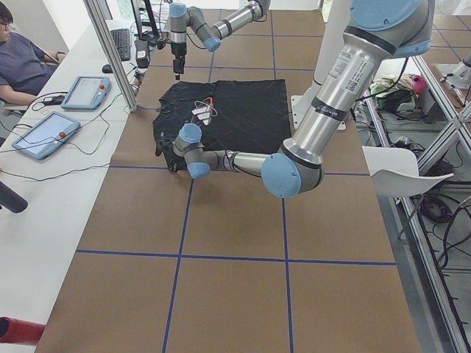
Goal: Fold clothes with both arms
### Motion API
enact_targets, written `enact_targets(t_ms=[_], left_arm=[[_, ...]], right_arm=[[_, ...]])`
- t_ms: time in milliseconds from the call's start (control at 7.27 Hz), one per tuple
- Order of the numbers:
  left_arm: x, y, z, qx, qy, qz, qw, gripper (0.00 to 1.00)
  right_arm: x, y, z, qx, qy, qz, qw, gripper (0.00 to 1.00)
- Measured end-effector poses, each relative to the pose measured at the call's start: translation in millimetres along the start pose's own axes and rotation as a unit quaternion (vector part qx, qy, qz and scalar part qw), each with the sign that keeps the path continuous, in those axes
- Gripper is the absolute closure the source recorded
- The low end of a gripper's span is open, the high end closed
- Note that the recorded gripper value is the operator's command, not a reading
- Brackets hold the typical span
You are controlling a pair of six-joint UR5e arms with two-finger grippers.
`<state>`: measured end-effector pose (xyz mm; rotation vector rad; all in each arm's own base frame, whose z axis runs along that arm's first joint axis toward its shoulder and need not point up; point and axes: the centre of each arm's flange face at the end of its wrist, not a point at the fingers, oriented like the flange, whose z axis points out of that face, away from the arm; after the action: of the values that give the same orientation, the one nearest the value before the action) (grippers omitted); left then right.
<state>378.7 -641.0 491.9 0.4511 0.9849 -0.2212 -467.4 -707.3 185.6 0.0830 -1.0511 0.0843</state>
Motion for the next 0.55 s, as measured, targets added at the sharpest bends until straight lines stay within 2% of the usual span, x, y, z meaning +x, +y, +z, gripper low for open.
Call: enact_targets(t_ms=[138, 550], left_arm=[[0.2, -0.3, -0.3, 0.0, 0.0, 0.0, 1.0, 1.0], [-0.6, -1.5, -1.9, 0.001, 0.001, -0.001, 1.0, 1.0]], right_arm=[[0.0, 0.0, 0.0, 0.0, 0.0, 0.0, 1.0, 0.0], [-0.6, 0.9, 0.8, -0.001, 0.0, 0.002, 1.0, 0.0]])
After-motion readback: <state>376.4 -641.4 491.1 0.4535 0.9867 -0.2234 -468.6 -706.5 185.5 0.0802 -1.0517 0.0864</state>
